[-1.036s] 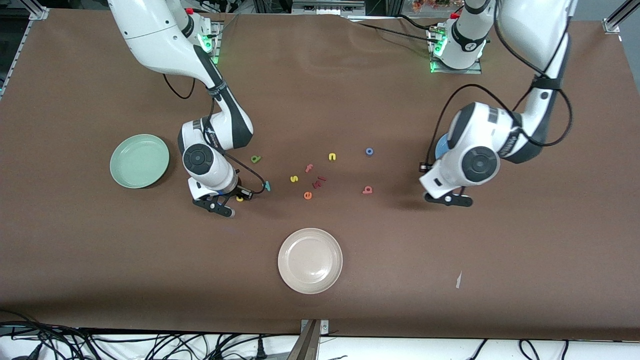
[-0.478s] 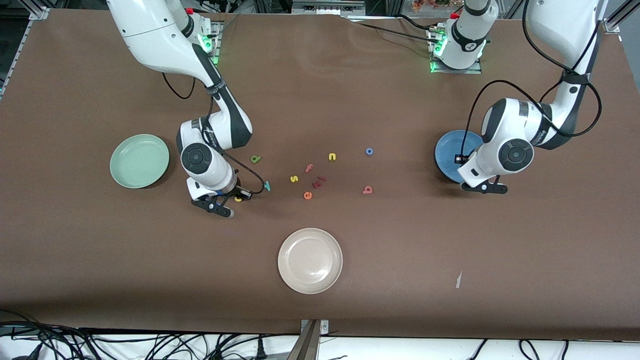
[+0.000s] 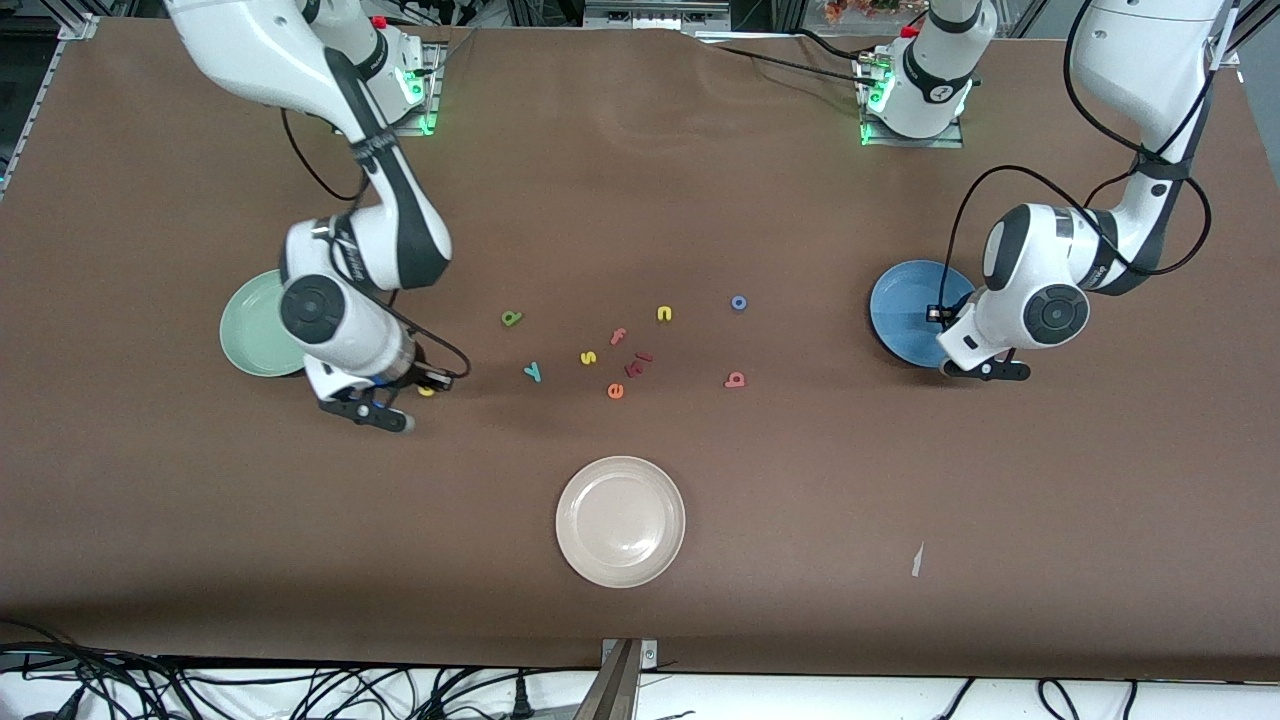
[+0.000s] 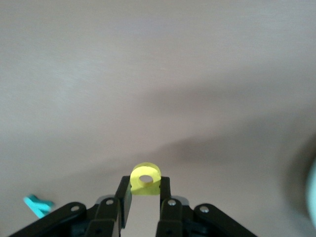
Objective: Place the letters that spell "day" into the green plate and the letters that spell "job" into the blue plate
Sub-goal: 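Place the yellow letter on the green plate, the teal 1 on the blue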
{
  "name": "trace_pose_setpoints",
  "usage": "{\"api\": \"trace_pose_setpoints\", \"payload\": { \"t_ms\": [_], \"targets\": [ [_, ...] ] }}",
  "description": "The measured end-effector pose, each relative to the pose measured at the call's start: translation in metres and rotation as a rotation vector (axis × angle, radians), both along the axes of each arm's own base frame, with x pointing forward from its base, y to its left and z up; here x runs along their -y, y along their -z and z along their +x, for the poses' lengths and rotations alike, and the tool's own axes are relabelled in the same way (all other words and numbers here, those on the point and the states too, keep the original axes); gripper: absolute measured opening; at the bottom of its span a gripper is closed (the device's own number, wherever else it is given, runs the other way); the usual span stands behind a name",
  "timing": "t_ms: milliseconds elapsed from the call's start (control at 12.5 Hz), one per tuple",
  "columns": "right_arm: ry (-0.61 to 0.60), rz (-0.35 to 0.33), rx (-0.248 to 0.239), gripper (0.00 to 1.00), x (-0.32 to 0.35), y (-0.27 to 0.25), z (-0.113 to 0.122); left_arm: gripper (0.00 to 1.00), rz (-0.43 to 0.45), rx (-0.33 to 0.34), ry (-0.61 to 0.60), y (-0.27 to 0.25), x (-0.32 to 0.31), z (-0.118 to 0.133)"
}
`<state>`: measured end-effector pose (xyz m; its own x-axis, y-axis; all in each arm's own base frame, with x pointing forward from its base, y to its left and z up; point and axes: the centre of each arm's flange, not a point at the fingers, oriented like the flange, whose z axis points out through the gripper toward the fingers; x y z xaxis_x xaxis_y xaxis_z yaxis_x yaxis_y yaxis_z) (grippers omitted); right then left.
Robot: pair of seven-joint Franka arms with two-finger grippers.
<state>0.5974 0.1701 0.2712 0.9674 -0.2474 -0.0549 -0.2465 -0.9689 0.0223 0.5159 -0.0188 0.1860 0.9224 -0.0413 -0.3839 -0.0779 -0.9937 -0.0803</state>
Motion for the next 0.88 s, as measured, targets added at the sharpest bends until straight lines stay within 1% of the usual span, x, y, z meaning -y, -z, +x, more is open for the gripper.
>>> {"api": "trace_pose_setpoints", "payload": {
  "t_ms": [159, 239, 399, 478, 558, 717, 877],
  "targets": [
    [-0.037, 0.005, -0.022, 0.26, 0.045, -0.014, -0.026, 0.49, -0.005, 0.008, 0.014, -0.003, 0.007, 0.003],
    [-0.057, 0.010, -0.032, 0.26, 0.075, -0.019, -0.040, 0.58, -0.008, 0.014, 0.022, -0.008, 0.012, 0.008],
    [-0.084, 0.029, -0.052, 0.26, 0.141, -0.026, -0.064, 0.80, -0.012, -0.002, 0.055, -0.038, 0.035, 0.028],
    [-0.083, 0.039, -0.069, 0.26, 0.173, -0.026, -0.074, 0.91, -0.018, -0.001, 0.081, -0.059, 0.054, 0.040],
    [-0.070, 0.044, -0.081, 0.26, 0.199, -0.023, -0.082, 1.00, -0.026, 0.012, 0.104, -0.079, 0.074, 0.051],
    [-0.033, 0.039, -0.102, 0.26, 0.233, -0.014, -0.091, 1.00, -0.039, 0.045, 0.123, -0.110, 0.107, 0.063],
    [-0.020, 0.018, -0.106, 0.27, 0.242, -0.002, -0.090, 1.00, -0.063, 0.048, 0.064, -0.117, 0.128, 0.062]
  ]
}}
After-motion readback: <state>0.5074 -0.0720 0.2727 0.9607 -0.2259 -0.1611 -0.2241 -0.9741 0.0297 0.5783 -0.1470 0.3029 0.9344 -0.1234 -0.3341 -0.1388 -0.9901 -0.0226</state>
